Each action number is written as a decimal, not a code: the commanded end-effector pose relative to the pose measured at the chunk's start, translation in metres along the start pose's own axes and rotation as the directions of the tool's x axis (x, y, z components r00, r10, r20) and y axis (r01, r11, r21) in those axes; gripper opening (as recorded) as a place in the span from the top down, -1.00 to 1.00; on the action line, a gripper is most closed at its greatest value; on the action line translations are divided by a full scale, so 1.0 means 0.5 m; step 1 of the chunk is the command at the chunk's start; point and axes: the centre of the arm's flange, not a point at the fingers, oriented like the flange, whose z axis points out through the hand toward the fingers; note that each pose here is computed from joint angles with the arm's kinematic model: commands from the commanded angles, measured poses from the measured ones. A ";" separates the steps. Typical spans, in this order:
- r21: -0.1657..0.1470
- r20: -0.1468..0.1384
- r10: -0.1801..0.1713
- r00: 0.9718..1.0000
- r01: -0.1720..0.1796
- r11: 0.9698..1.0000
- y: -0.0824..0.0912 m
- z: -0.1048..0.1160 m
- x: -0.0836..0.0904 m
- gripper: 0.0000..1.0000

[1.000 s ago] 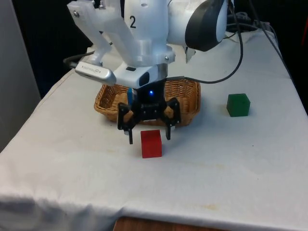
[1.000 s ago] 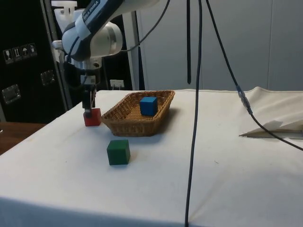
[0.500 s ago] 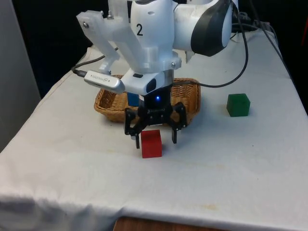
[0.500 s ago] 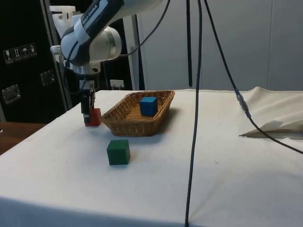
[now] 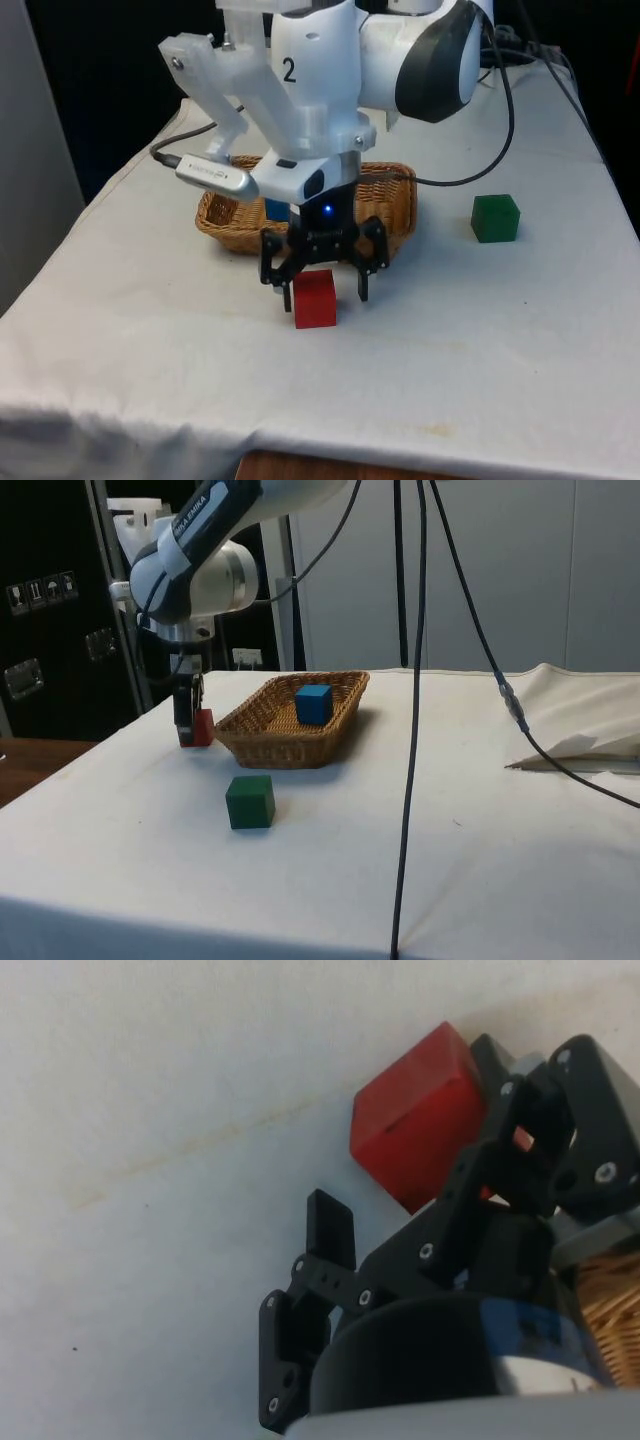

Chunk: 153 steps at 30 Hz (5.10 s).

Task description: Pick up exactly two blocks and place them into the basket.

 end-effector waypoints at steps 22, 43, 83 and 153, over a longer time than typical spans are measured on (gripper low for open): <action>0.026 -0.008 0.010 1.000 -0.010 1.000 0.014 0.023 -0.009 0.96; 0.042 -0.051 0.111 0.993 -0.109 0.993 0.024 -0.043 0.003 0.96; 0.053 -0.122 0.338 0.933 -0.334 0.941 0.045 -0.229 0.025 0.96; 0.047 -0.031 0.346 0.938 -0.345 0.938 -0.055 -0.237 -0.197 0.96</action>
